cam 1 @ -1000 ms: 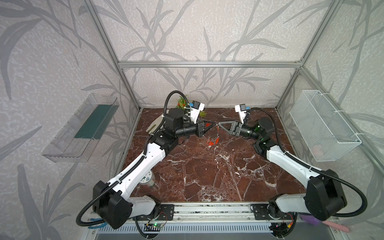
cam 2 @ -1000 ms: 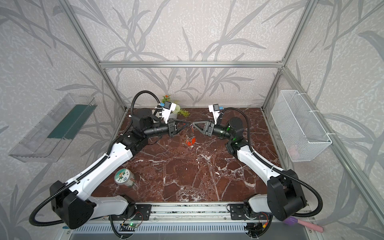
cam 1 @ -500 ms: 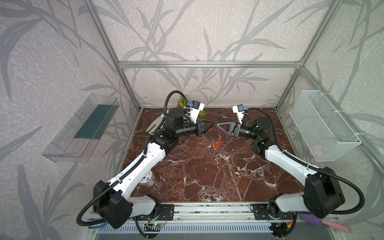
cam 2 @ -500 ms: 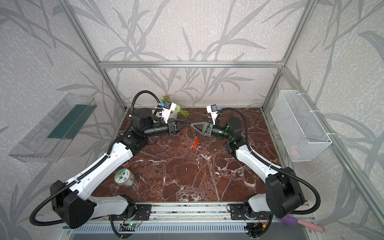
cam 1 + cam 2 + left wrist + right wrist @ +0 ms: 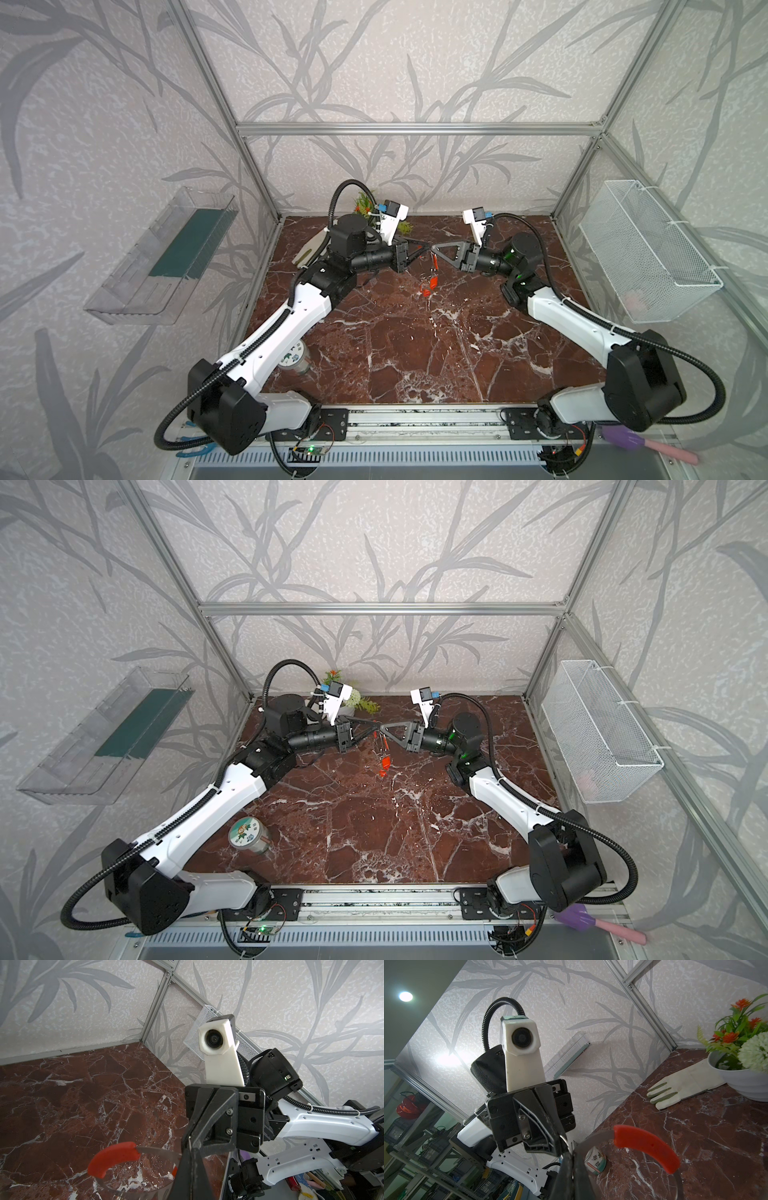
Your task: Put the keys on the keyring
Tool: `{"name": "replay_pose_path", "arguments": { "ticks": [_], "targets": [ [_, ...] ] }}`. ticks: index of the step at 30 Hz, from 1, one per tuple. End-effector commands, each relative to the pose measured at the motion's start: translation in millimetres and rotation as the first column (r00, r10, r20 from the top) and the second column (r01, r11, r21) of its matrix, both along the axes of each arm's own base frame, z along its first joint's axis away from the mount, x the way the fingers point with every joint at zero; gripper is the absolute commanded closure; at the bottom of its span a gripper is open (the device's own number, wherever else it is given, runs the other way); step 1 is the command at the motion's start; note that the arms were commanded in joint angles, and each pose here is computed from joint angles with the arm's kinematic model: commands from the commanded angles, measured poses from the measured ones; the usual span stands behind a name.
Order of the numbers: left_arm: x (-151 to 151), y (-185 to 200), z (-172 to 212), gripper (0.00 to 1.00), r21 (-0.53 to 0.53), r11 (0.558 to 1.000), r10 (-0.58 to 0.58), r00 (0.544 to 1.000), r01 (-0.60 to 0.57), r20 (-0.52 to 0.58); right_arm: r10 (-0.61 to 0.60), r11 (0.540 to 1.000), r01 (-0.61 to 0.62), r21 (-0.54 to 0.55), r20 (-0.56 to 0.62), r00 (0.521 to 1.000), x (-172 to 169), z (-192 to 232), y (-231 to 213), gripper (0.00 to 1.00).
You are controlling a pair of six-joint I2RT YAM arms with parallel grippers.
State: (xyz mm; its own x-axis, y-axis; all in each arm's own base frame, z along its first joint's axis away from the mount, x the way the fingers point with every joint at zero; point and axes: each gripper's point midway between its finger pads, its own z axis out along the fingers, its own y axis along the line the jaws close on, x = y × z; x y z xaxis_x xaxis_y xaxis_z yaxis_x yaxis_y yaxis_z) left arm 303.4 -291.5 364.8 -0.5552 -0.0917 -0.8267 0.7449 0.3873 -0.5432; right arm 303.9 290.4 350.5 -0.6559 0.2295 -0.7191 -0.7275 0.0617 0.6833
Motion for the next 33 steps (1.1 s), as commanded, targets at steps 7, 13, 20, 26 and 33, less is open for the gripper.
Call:
{"name": "replay_pose_path", "arguments": {
  "ticks": [7,13,20,26,33],
  "targets": [
    [3,11,18,0.87,0.008,1.000,0.014,1.000,-0.014,0.028,0.034,0.997,-0.029,-0.076,0.070,0.997,-4,4,-2,1.00],
    [0,23,13,0.84,0.073,0.997,0.003,0.999,-0.006,0.038,0.080,0.973,-0.056,-0.226,0.097,0.992,-10,-17,-3,1.00],
    [-10,24,-8,0.82,0.179,0.982,-0.057,0.998,0.056,0.003,0.134,0.892,-0.058,-0.448,0.140,0.981,-21,-47,-2,1.00],
    [-18,22,-26,0.82,0.224,0.968,-0.104,0.992,0.116,-0.066,0.174,0.819,-0.040,-0.573,0.181,0.968,-24,-60,2,1.00],
    [-31,14,-48,0.83,0.266,0.940,-0.173,0.971,0.213,-0.166,0.215,0.784,-0.034,-0.620,0.220,0.951,-26,-60,11,1.00]
  ]
}}
